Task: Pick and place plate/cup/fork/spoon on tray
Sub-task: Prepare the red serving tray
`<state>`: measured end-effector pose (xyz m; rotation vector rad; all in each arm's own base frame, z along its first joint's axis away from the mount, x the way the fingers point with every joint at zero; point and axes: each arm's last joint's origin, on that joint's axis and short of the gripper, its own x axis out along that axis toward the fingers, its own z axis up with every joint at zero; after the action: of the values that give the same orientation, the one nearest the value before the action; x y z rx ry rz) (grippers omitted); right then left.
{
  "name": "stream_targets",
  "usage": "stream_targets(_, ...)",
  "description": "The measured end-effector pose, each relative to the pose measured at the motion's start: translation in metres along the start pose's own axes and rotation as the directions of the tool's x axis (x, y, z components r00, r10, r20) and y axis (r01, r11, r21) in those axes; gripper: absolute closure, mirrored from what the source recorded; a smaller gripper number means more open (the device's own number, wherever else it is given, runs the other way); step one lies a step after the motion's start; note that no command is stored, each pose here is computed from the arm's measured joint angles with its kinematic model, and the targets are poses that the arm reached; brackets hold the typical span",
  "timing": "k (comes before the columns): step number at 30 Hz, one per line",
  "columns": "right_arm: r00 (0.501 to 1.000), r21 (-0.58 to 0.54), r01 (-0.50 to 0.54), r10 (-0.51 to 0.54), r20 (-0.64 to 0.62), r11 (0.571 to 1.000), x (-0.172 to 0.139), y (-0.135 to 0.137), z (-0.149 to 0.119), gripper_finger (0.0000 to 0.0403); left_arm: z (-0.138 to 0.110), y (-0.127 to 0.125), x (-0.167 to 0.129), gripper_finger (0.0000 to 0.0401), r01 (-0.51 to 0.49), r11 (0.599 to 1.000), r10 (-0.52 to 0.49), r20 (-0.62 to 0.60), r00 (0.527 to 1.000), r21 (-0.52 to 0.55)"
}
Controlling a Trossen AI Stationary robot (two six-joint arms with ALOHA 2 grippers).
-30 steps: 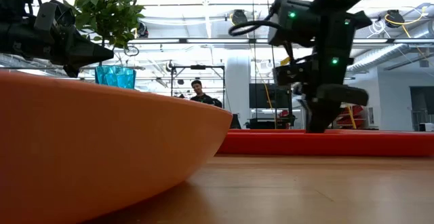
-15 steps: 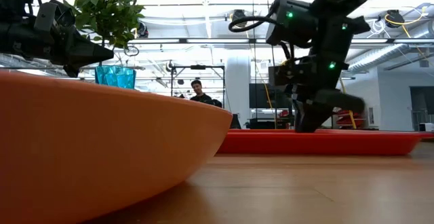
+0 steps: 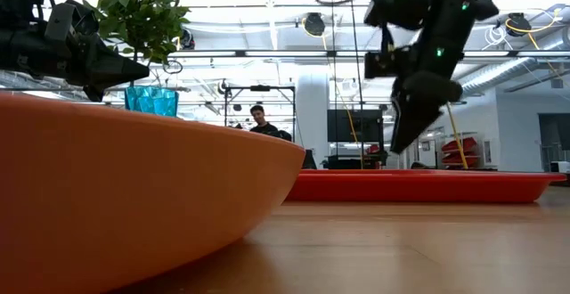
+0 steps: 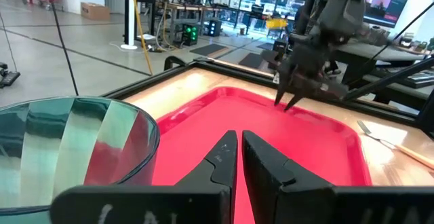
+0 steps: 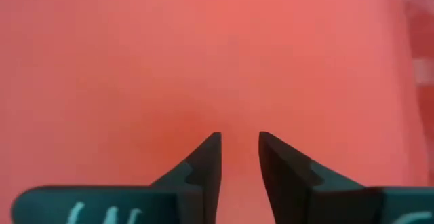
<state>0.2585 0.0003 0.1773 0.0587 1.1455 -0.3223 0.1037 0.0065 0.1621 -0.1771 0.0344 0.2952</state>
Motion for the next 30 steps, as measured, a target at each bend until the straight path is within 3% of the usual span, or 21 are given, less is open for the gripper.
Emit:
stream_targets(2, 1.000, 0.104, 0.006, -0.007, 0.015, 0.995, -0.011, -0.003, -0.001, 0.0298, 0.000, 0.000, 0.000, 0.0375, 0.001, 1.000, -0.001, 0.000, 1.000, -0.003)
stream_targets(4, 1.000, 0.271, 0.028, -0.026, -0.011, 0.962, -0.019, -0.007, -0.007, 0.0294, 0.000, 0.000, 0.000, 0.0375, 0.001, 1.000, -0.001, 0.000, 1.000, -0.004)
stream_targets(8, 0.986, 0.561, 0.133, -0.054, -0.155, 0.817, -0.030, -0.015, -0.024, 0.0292, 0.000, 0.000, 0.000, 0.0375, 0.001, 1.000, -0.001, 0.000, 1.000, -0.008)
stream_targets(11, 0.959, 0.603, 0.212, -0.045, -0.280, 0.769, -0.033, -0.017, -0.036, 0.0295, 0.000, 0.000, 0.000, 0.0375, 0.001, 1.000, -0.001, -0.001, 1.000, -0.013)
stream_targets(16, 0.939, 0.634, 0.254, -0.030, -0.342, 0.731, -0.024, -0.016, -0.052, 0.0304, 0.000, 0.000, 0.000, 0.0375, 0.002, 1.000, -0.002, -0.002, 1.000, -0.015)
stream_targets(23, 0.927, 0.670, 0.249, 0.028, -0.374, 0.699, -0.006, -0.016, -0.075, 0.0304, -0.002, 0.000, 0.001, 0.0375, -0.002, 1.000, 0.002, -0.021, 1.000, -0.008)
stream_targets(30, 0.939, 0.679, 0.217, 0.040, -0.341, 0.701, -0.004, -0.015, -0.075, 0.0305, -0.003, 0.000, 0.002, 0.0375, -0.004, 1.000, 0.004, -0.029, 1.000, 0.002)
